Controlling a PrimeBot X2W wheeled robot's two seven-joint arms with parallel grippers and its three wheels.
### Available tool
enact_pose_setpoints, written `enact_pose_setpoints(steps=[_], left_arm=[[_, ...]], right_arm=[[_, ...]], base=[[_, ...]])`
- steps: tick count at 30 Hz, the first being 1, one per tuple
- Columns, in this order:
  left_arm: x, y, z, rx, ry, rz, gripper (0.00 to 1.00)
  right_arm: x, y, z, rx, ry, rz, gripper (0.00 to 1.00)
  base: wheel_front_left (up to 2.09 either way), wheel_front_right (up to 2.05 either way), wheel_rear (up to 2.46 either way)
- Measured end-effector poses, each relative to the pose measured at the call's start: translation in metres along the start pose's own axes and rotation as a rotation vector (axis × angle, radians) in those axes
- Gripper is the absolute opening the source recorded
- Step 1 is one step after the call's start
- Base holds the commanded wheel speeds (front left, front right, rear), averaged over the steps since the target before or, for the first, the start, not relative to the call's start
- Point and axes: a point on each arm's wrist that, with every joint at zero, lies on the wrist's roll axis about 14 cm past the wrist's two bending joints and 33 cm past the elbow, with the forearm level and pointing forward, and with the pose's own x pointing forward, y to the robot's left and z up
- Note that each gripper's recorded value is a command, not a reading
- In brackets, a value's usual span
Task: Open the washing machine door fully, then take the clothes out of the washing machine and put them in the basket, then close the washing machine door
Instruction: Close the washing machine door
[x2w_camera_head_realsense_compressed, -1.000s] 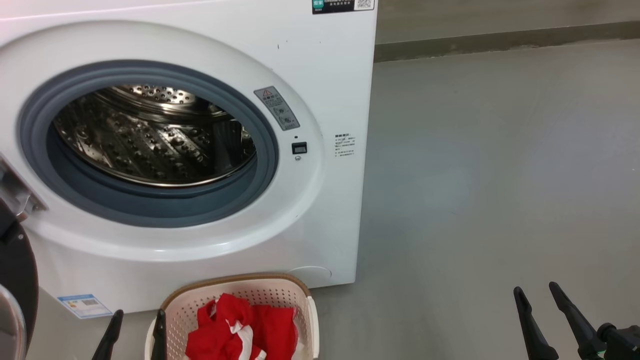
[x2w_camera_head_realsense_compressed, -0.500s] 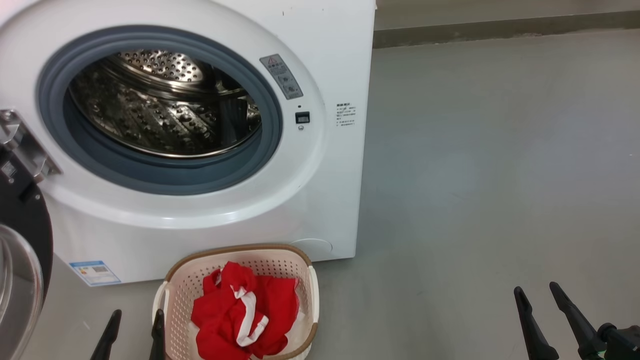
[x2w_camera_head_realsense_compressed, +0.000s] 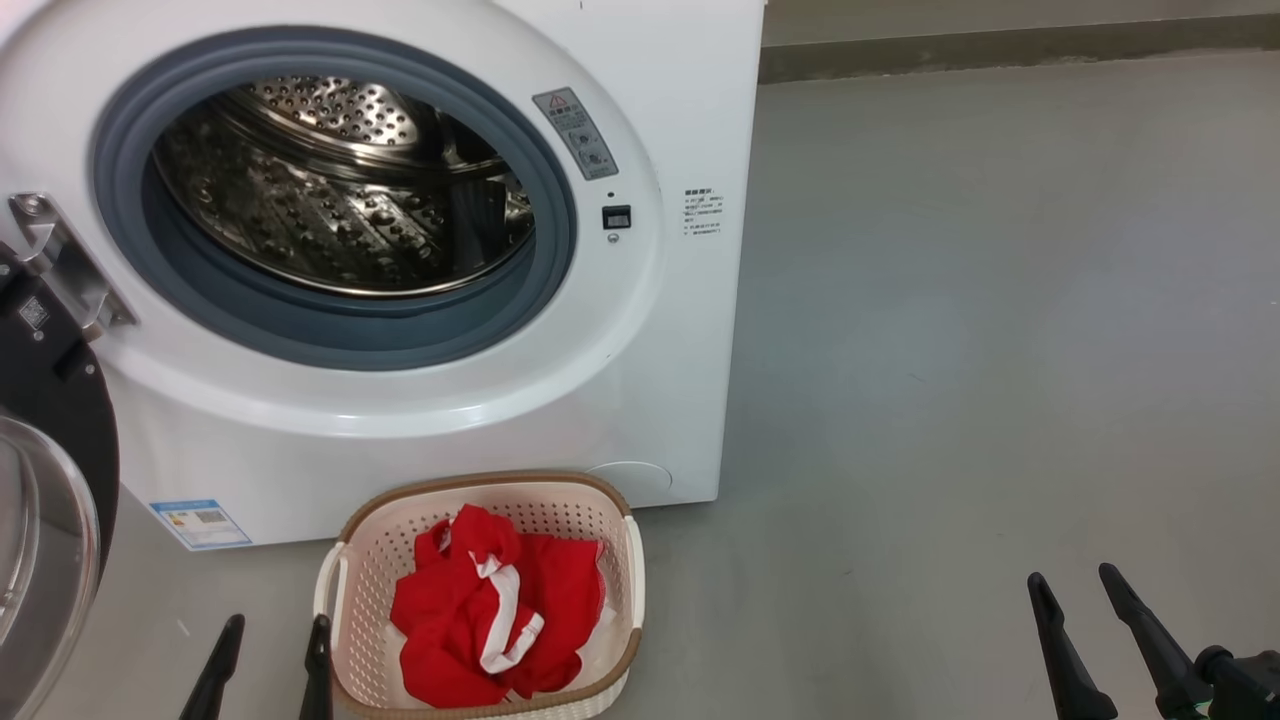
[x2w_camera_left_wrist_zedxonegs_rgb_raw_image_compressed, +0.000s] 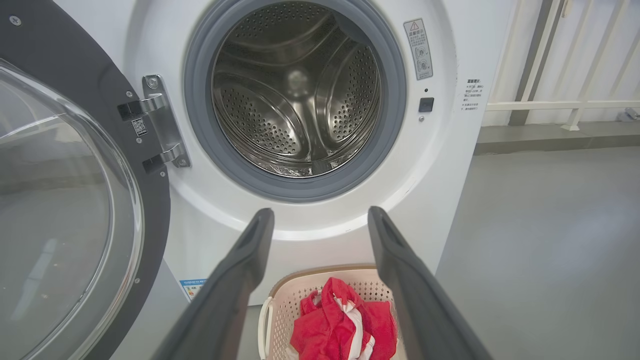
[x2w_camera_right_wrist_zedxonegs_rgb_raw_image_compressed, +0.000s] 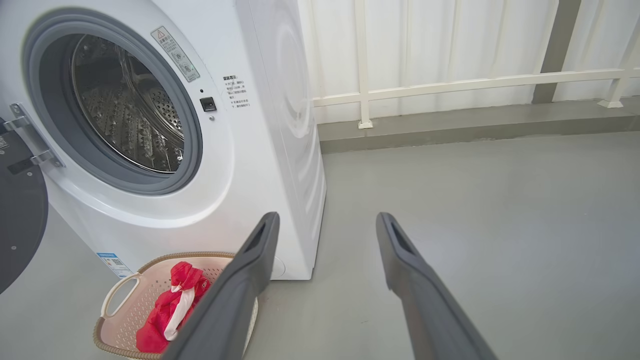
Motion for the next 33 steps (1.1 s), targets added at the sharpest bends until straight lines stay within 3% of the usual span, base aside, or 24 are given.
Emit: enact_pose_setpoints(steps=[12, 33], left_arm=[[-0.006, 0.014, 0.001, -0.047, -0.007, 0.056, 1.0], [-0.078, 0.08, -0.007, -0.09, 0.01, 0.378, 1.0]], right_arm=[[0.014, 0.024, -0.006, -0.005, 0.021, 0.08, 1.0], [0.065, 0.151, -0.027, -0.032, 0.09, 0.485, 1.0]], base=[[0.0, 0.0, 0.0], [0.0, 0.0, 0.0]])
